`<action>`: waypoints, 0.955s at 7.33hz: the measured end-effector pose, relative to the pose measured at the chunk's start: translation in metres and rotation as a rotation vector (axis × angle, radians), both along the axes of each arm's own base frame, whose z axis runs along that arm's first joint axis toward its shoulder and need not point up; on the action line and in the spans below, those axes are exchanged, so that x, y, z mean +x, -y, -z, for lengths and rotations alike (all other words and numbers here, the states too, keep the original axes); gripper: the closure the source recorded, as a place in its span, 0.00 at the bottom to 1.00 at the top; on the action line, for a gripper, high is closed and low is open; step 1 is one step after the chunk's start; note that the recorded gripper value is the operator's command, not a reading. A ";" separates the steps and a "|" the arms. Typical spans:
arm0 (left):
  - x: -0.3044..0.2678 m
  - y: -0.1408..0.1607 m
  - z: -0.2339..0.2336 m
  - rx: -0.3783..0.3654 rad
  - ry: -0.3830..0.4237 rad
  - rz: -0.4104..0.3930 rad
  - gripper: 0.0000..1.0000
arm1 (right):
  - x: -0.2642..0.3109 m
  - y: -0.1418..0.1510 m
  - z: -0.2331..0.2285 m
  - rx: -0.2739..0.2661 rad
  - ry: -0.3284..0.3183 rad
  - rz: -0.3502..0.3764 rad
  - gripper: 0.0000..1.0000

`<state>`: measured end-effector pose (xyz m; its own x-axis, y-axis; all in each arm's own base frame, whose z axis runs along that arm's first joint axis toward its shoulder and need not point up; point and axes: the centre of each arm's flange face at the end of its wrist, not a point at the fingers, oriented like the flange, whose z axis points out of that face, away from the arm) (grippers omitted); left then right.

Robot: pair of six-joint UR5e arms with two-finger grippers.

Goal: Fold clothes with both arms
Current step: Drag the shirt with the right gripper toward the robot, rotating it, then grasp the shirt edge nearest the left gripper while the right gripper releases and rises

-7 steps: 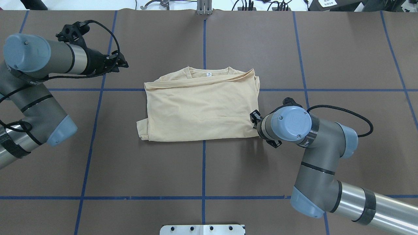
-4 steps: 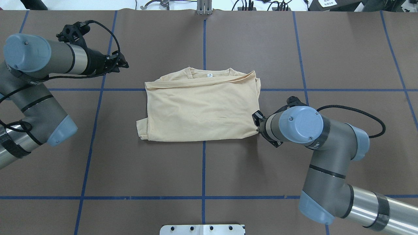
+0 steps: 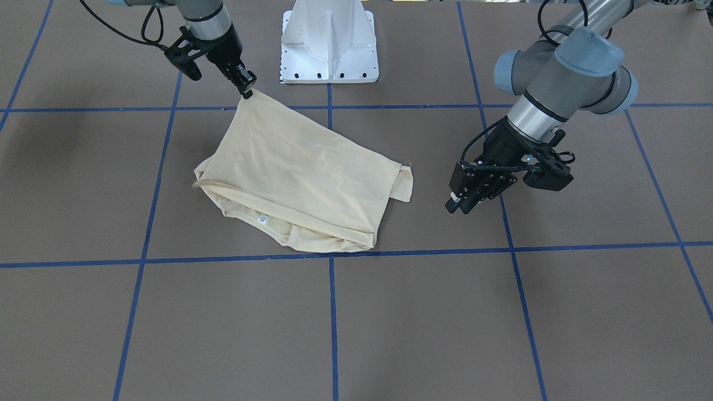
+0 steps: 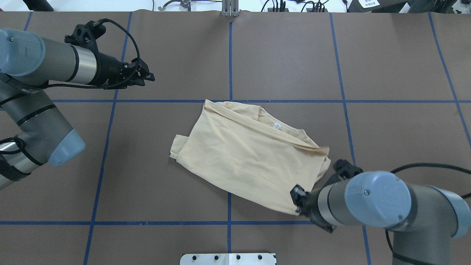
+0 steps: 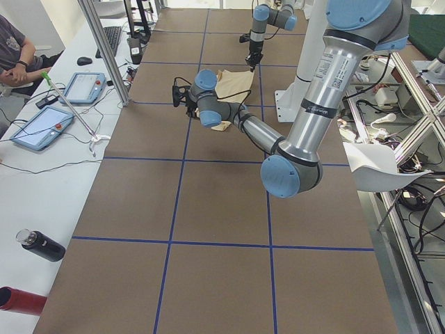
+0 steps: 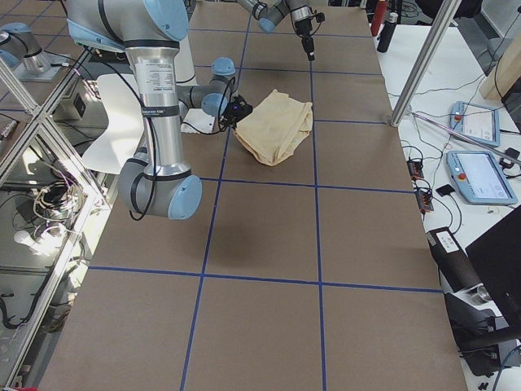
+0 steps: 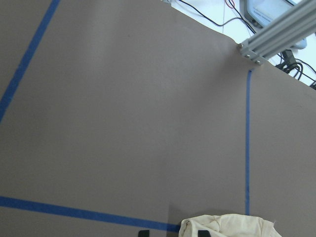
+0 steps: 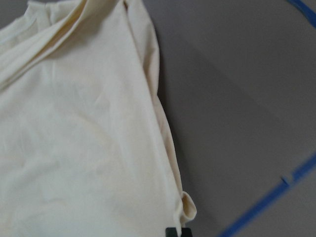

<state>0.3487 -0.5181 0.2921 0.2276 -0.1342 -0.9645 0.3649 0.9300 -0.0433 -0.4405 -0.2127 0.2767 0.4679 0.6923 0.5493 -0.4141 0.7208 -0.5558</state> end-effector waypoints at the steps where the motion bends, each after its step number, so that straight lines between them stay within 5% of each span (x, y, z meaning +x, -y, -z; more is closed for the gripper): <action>1: -0.001 -0.008 0.008 -0.024 -0.031 -0.043 0.55 | -0.005 -0.044 0.003 -0.026 -0.032 0.110 0.10; 2: -0.003 -0.015 0.015 -0.048 -0.057 -0.075 0.54 | -0.011 -0.081 0.000 -0.038 -0.063 0.197 0.00; 4: 0.001 -0.033 0.024 -0.124 -0.102 -0.115 0.50 | -0.009 -0.106 -0.002 -0.041 -0.081 0.253 0.00; 7: 0.049 -0.098 0.015 -0.287 -0.122 -0.166 0.50 | 0.033 -0.002 0.030 -0.062 0.005 0.066 0.00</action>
<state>0.3979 -0.4202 0.2772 0.1541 -0.3746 -0.9143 0.1855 0.9198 -0.3456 -0.4071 -0.2104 0.2470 0.5114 0.6926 0.5087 -0.3639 0.7108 -0.6019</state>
